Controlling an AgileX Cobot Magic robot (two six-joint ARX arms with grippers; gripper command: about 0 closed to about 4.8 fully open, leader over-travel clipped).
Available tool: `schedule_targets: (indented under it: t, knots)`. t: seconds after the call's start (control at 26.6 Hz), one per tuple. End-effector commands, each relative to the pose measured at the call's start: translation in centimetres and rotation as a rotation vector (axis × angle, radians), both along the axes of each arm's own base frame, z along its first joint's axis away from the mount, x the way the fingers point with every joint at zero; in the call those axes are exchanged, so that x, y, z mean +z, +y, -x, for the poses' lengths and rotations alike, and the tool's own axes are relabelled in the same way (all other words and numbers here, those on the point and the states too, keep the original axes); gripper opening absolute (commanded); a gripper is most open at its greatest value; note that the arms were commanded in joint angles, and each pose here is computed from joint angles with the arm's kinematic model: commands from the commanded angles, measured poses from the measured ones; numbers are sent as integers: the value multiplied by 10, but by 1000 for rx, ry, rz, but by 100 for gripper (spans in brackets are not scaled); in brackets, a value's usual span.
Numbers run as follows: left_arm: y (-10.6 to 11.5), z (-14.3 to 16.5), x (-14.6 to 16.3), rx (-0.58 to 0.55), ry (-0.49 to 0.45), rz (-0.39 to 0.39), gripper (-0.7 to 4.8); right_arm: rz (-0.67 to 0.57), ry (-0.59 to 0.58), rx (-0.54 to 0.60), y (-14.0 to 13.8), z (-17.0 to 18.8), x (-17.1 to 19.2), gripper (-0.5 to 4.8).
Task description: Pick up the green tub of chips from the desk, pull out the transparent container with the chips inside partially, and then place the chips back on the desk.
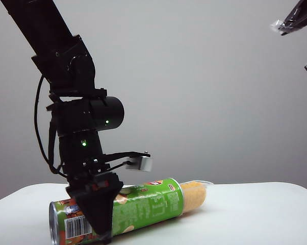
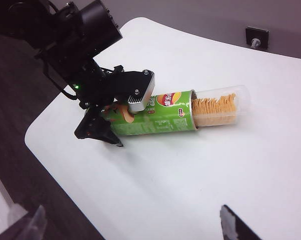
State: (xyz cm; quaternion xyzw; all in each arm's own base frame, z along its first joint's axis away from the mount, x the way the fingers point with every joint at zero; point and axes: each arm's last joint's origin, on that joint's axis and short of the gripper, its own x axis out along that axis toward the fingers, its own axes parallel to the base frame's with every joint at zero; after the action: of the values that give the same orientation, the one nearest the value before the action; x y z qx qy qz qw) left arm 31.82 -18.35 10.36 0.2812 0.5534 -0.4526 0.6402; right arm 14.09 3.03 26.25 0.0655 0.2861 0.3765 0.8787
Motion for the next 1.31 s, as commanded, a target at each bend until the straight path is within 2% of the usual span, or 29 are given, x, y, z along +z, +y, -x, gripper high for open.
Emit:
schedule_targets:
  t: [0.04,0.19,0.34,0.41,0.45,0.56,0.71,0.75,0.86,1.01,1.05,1.2,1.24,1.28,1.31]
  knots:
    - [1,1,13,18,-27,-7,479,-1,-14,7,0,0,2,479]
    - [2,3,33,28,-72,16,479,-1,-14,7,0,0,2,479]
    - [5,9,46,43,-49,26,479,-1,-14,7,0,0,2,479]
    - [7,14,52,45,-23,16,479,-1,-14,7,0,0,2,479]
    - [9,16,58,52,-35,-13,479,-1,-14,7,0,0,2,479]
    - [14,18,73,67,-122,-82,479,-1,-14,7,0,0,2,479]
    - [19,24,100,86,-220,-89,479,-1,-14,7,0,0,2,479]
    - [23,29,116,114,-271,-98,479,0,-14,6,0,0,2,479]
    - [32,43,140,149,-310,-109,479,4,-12,0,0,0,2,479]
    - [46,68,177,222,-365,-76,479,29,-15,-34,-1,-1,1,479]
    - [56,83,197,275,-423,-48,479,45,-17,-56,-2,-1,1,479]
    - [74,114,229,328,-551,58,479,67,-12,-97,-3,-2,1,479]
    - [82,130,242,339,-631,119,479,56,9,-129,-3,-2,1,479]
    - [87,137,246,345,-666,146,479,45,17,-137,-3,-2,1,478]
    - [96,154,253,357,-744,203,479,22,19,-150,-3,-3,2,281]
